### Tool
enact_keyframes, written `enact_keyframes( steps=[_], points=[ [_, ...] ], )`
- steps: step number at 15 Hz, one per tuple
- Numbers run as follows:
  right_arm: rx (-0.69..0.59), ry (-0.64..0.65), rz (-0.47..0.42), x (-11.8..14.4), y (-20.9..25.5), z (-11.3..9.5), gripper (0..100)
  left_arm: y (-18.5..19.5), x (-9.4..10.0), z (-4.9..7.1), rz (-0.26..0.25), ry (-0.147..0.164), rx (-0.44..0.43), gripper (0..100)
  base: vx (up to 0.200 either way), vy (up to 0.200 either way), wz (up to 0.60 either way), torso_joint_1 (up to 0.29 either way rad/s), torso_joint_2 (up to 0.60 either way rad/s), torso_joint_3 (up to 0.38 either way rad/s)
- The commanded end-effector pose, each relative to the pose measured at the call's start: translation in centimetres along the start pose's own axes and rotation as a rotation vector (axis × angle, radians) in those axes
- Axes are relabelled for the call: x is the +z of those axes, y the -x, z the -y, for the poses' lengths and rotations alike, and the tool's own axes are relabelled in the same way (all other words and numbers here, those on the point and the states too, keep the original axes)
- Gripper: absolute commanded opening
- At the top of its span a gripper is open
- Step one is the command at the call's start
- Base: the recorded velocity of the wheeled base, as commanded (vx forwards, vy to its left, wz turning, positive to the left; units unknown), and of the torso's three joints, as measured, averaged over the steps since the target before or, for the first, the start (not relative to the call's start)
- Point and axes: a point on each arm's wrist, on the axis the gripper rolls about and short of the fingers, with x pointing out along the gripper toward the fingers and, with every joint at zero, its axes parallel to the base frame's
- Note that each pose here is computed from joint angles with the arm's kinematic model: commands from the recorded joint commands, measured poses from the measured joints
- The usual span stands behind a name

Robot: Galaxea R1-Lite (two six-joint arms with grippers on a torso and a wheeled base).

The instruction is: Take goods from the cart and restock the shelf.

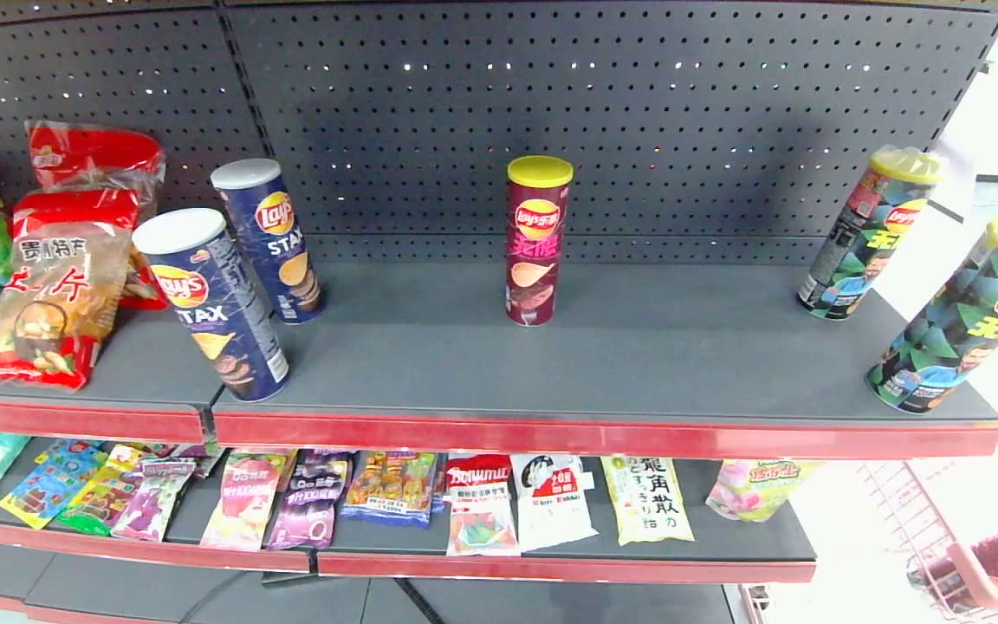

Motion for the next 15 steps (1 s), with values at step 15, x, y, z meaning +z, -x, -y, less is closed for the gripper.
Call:
enact_keyframes(
  steps=[15],
  points=[
    [0.009,0.0,-0.002,0.0,-0.01,-0.01,100,-0.01,-0.01,0.0,-0.001,0.0,0.001,100,0.0,-0.173,0.0,0.006,0.0,0.001]
  ],
)
